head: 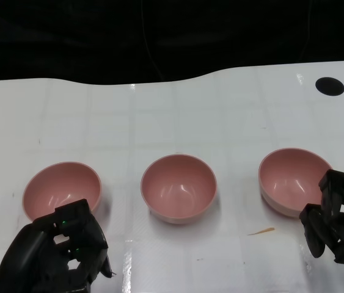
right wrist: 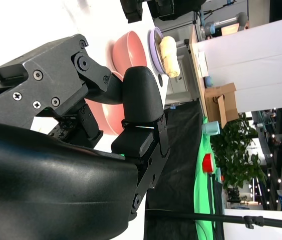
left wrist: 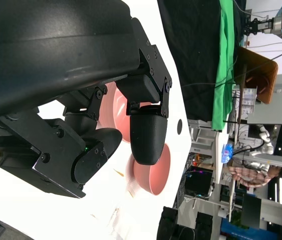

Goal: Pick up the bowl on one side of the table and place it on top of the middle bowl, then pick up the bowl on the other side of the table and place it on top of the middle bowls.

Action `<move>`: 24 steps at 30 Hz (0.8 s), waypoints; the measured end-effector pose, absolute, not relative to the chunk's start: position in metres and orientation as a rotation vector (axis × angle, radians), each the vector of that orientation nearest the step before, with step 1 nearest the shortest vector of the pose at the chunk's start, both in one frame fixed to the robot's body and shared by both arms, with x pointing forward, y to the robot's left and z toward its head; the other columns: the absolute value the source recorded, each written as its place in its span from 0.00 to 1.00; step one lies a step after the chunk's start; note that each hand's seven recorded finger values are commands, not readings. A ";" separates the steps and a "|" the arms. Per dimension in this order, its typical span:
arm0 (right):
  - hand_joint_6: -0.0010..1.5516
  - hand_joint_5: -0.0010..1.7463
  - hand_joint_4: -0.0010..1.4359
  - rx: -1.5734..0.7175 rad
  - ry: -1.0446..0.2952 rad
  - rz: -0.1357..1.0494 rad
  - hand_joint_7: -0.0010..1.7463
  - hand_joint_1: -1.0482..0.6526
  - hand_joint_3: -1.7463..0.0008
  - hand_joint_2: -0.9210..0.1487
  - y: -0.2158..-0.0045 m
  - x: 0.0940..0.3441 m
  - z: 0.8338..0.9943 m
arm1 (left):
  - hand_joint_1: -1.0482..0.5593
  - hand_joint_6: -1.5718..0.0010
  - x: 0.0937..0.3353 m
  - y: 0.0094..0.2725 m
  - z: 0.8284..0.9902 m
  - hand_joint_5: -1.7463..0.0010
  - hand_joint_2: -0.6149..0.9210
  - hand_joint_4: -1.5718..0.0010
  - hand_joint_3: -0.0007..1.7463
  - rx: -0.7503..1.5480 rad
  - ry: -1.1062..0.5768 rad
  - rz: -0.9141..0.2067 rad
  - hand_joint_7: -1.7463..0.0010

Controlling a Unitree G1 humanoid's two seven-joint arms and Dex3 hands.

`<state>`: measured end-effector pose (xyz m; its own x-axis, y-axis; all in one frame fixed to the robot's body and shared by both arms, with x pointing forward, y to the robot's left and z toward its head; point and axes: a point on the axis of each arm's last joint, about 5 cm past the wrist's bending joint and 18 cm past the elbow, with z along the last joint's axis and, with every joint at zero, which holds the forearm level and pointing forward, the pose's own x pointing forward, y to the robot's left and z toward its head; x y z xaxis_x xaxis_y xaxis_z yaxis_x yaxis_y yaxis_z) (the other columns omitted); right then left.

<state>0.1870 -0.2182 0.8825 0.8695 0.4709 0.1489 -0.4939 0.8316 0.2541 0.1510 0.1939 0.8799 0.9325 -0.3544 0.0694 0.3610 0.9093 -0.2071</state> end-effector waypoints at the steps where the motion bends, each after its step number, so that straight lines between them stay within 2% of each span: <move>1: 0.51 1.00 0.65 0.291 -0.082 0.512 0.93 0.54 0.39 0.33 -0.218 0.187 0.883 | 0.64 0.50 0.151 0.194 0.880 0.06 0.76 0.51 0.68 -0.219 -0.030 -0.369 0.17; 24: 0.51 1.00 0.65 0.294 -0.076 0.515 0.93 0.53 0.39 0.34 -0.218 0.187 0.881 | 0.65 0.50 0.151 0.194 0.880 0.06 0.76 0.51 0.68 -0.222 -0.030 -0.369 0.17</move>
<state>0.1869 -0.2184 0.8811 0.8687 0.4739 0.1445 -0.4954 0.8296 0.2576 0.1512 0.1939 0.8796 0.9327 -0.3540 0.0693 0.3606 0.9089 -0.2095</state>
